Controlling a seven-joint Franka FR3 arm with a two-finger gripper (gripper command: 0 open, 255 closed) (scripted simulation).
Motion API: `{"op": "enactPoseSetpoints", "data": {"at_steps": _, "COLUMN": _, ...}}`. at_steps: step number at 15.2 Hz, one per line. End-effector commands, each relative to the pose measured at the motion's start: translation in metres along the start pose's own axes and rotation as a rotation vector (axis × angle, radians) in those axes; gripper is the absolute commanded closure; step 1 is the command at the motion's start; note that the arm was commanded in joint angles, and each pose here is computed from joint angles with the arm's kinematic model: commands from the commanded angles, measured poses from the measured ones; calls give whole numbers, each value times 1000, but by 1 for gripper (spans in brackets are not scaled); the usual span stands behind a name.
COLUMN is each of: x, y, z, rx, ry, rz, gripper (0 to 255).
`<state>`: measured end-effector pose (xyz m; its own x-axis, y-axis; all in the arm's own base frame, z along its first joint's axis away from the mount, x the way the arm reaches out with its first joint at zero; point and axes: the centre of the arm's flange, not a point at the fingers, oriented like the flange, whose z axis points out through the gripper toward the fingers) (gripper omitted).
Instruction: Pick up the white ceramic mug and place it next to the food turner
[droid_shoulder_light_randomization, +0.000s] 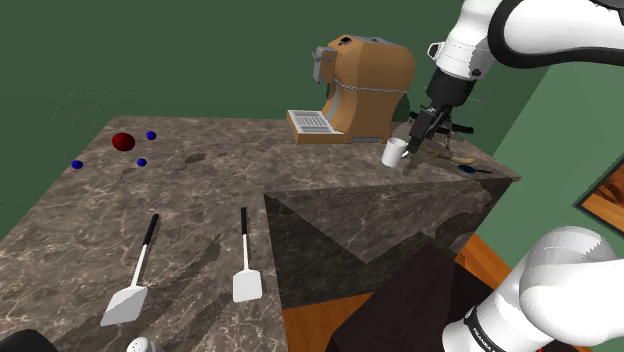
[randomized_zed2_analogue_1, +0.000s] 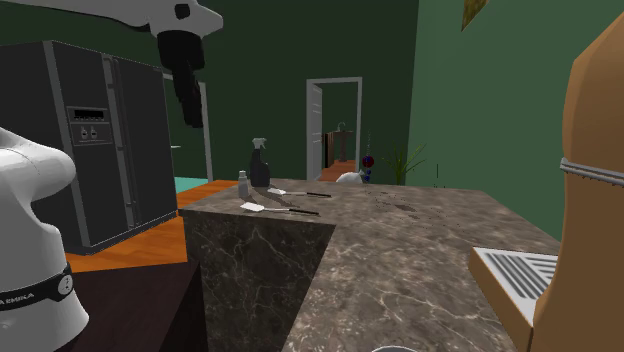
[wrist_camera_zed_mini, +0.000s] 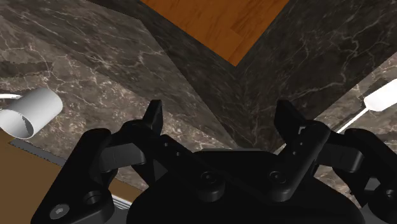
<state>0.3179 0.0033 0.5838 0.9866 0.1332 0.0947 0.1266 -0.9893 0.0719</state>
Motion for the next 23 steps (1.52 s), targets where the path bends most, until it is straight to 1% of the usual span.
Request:
{"op": "enactPoseSetpoints", "data": {"at_steps": 1, "x": 0, "y": 0, "z": 0, "rx": 0, "ry": 0, "rz": 0, "gripper": 0}}
{"op": "enactPoseSetpoints", "data": {"at_steps": 12, "x": 85, "y": 111, "z": 66, "rx": 18, "ry": -84, "rz": 97, "gripper": 0}}
{"op": "enactPoseSetpoints", "data": {"at_steps": 23, "x": 154, "y": 228, "z": 140, "rx": 36, "ry": -168, "rz": 194, "gripper": 0}}
